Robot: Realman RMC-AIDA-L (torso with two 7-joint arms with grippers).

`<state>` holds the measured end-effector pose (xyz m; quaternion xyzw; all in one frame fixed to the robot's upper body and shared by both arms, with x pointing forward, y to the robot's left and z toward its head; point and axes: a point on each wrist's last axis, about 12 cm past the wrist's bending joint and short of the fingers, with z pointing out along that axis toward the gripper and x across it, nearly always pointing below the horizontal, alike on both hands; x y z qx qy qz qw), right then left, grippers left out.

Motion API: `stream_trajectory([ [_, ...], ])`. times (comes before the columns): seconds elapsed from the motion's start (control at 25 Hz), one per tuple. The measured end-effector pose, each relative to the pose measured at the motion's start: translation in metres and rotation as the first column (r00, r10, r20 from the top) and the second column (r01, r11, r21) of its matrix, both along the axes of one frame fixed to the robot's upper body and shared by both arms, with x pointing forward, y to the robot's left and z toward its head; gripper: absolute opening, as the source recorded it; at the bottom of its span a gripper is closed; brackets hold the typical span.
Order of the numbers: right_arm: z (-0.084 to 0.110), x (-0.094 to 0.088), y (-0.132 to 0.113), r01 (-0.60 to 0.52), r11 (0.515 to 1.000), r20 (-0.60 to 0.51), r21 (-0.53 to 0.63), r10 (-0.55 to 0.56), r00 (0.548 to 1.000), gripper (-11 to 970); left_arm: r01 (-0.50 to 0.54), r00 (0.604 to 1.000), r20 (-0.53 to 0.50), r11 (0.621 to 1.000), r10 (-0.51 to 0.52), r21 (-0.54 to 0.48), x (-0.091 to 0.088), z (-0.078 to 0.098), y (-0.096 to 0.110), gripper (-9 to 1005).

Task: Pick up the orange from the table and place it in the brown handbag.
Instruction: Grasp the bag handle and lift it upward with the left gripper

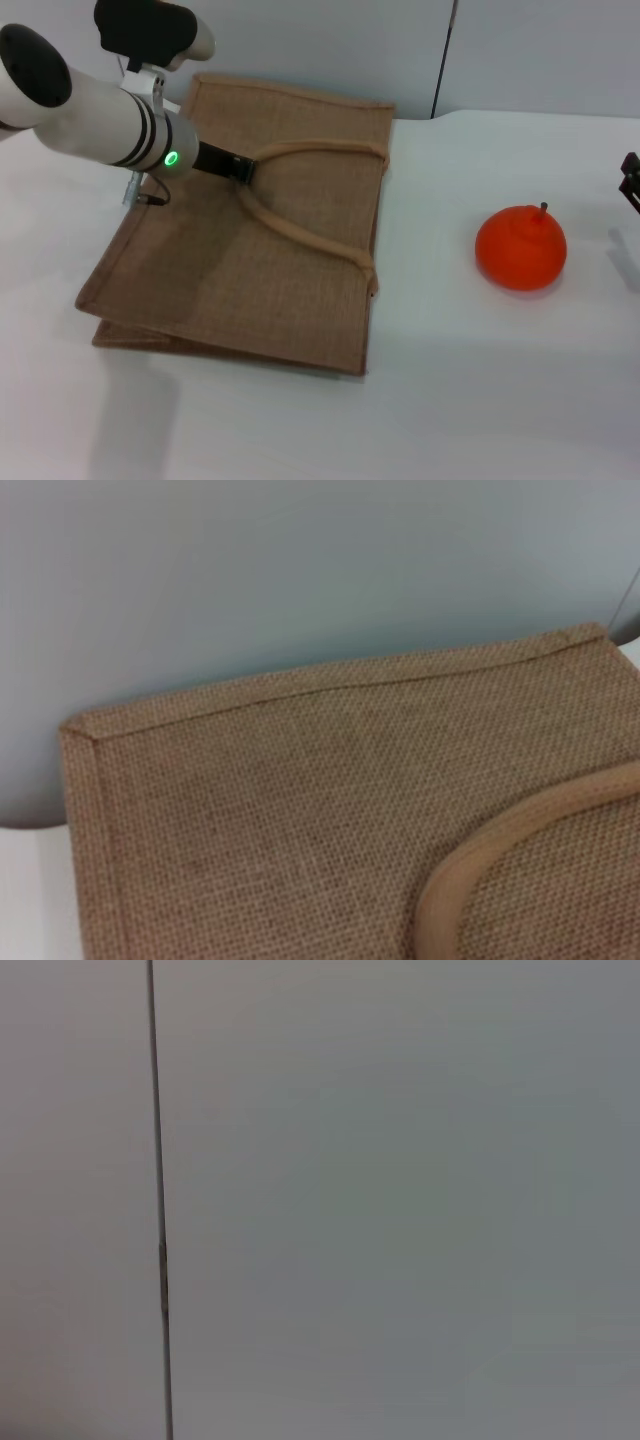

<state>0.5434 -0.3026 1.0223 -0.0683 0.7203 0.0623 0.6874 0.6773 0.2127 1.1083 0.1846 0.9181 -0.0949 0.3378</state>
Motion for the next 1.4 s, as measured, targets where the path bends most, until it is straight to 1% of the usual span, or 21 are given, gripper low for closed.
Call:
stream_trajectory([
  [0.12, 0.0000, 0.0000, 0.0000, 0.000, 1.000, 0.000, 0.000, 0.000, 1.000, 786, 0.009, 1.000, 0.004, 1.000, -0.009, 0.006, 0.0005, 0.0008, -0.0007, 88],
  [0.24, 0.0000, 0.0000, 0.0000, 0.000, 1.000, 0.000, 0.000, 0.000, 1.000, 786, 0.033, 0.999, 0.014, 0.999, -0.034, 0.019, 0.0008, 0.0014, -0.0016, 120],
  [0.36, 0.0000, 0.0000, 0.0000, 0.000, 1.000, 0.000, 0.000, 0.000, 1.000, 786, 0.036, 0.999, 0.017, 0.999, -0.037, 0.021, 0.0008, 0.0012, -0.0021, 151],
  [0.44, 0.0000, 0.0000, 0.0000, 0.000, 1.000, 0.000, 0.000, 0.000, 1.000, 786, 0.036, 0.999, 0.020, 0.999, -0.036, 0.021, 0.0009, 0.0012, -0.0023, 387],
  [0.68, 0.0000, 0.0000, 0.0000, 0.000, 1.000, 0.000, 0.000, 0.000, 1.000, 786, 0.034, 0.999, 0.022, 0.999, -0.034, 0.019, 0.0011, 0.0012, -0.0023, 520],
  [1.4, 0.0000, 0.0000, 0.0000, 0.000, 1.000, 0.000, 0.000, 0.000, 1.000, 786, 0.013, 0.999, 0.047, 1.000, -0.014, 0.018, 0.0015, -0.0007, -0.0007, 511],
])
